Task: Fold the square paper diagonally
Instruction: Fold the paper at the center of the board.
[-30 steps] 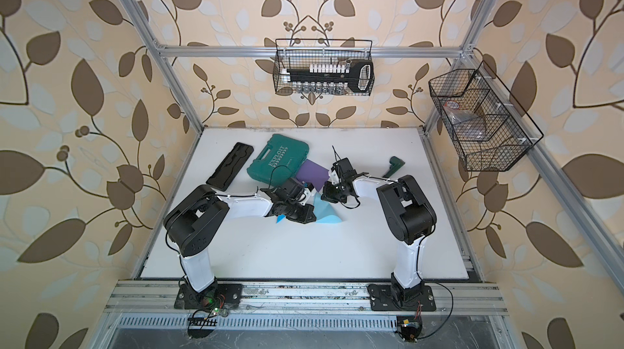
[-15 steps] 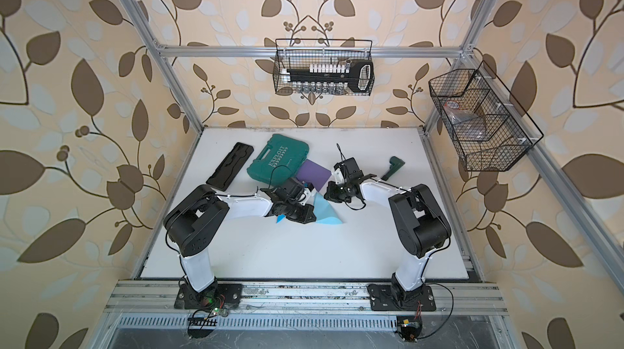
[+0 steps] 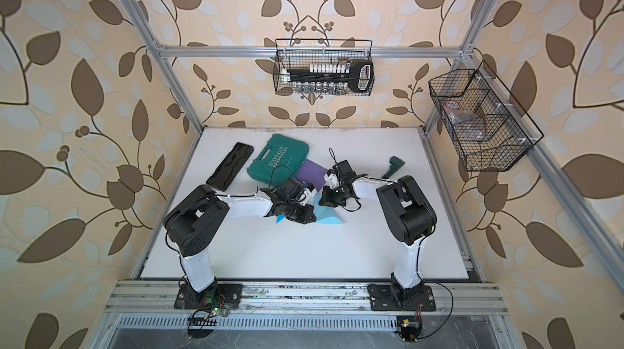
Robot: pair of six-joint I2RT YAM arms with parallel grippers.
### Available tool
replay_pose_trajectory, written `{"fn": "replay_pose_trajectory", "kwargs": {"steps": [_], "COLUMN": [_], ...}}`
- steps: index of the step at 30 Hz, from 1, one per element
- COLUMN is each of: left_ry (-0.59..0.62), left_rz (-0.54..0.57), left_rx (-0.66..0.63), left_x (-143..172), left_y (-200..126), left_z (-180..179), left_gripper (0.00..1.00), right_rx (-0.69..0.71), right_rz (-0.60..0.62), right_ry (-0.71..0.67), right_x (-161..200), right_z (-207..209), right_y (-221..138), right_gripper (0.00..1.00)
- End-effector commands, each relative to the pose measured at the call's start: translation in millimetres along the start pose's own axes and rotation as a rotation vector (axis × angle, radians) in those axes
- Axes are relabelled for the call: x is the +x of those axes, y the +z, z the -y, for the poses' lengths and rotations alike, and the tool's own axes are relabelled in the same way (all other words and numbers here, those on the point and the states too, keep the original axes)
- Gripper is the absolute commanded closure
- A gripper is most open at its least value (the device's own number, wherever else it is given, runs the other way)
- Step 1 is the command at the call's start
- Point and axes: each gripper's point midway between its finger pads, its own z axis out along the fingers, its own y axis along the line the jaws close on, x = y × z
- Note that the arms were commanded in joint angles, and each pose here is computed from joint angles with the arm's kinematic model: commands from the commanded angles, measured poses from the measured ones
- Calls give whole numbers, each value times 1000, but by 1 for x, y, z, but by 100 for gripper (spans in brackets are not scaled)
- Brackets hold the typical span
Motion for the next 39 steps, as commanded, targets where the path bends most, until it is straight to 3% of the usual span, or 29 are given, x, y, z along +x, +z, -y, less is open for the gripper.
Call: {"fn": "replay_pose_trajectory", "kwargs": {"steps": [1,16,30,39], "left_ry": [-68,-77,-81,-73], "left_rz": [-140,-157,-141,-115], "left_rx": [-94,-95,-100,-98], "left_x": [42,47,47,41], "left_y": [8,11,2,-8], "left_z": [-33,-35,-32,-26], "left_gripper": [100,100,100,100], "right_rx": [-3,-20,143,171], "right_rz": [-15,-26,0,20], "right_ry": [-6,-6,-4,1], "right_x": [-4,-25,2,9], "right_z": [-1,-4,31,40], "right_y": [7,26,-4,-15], "right_gripper": [100,100,100,100]}}
